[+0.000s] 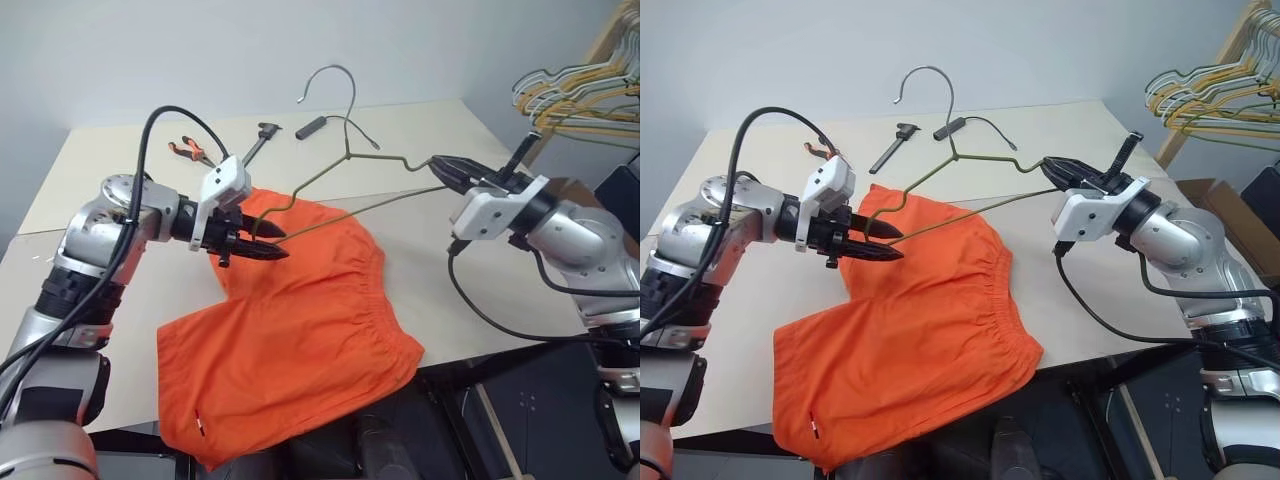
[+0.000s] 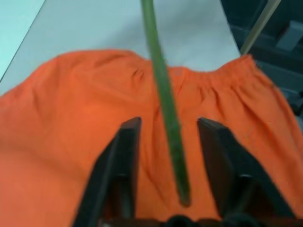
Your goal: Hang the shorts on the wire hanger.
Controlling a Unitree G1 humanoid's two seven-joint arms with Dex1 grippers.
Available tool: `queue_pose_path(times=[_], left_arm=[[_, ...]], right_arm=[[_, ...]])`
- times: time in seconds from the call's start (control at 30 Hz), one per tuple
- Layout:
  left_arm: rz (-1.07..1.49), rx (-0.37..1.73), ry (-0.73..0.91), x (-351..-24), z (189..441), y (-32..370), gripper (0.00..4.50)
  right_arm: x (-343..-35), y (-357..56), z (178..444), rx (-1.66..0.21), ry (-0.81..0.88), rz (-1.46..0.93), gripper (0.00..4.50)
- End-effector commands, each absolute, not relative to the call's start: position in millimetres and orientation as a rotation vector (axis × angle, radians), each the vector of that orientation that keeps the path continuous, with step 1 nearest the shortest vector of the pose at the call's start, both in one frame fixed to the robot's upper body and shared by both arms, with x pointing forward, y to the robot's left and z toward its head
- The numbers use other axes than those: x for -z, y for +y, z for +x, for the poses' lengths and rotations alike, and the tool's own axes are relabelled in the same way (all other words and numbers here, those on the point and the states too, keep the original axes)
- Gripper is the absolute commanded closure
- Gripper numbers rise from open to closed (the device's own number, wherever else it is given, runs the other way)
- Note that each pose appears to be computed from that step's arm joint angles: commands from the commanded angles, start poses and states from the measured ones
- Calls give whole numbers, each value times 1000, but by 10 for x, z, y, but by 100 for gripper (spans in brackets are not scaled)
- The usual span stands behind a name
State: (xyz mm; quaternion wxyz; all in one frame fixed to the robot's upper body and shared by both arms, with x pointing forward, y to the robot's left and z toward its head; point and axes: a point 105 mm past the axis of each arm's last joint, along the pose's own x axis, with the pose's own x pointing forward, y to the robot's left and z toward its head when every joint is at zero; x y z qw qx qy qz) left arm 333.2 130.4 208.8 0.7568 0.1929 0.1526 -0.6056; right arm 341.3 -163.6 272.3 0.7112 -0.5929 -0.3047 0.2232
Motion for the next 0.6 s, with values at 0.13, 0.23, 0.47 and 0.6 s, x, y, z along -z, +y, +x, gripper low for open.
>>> queue_pose_path(times=[0.13,0.23,0.47,0.6], left_arm=[[447,1315,273,-2264,3366,1266,447],[446,1309,266,-2279,3375,1266,447],[458,1282,248,-2294,3382,1310,450],[551,1252,268,-2181,3372,1421,450]], right_arm=[[-2931,-1655,3330,-441,-734,-1327,450],[-2911,-1640,3301,-459,-739,-1343,450],[-2796,-1612,3124,-619,-721,-1374,337],[-2735,-1684,3021,-768,-609,-1329,194]])
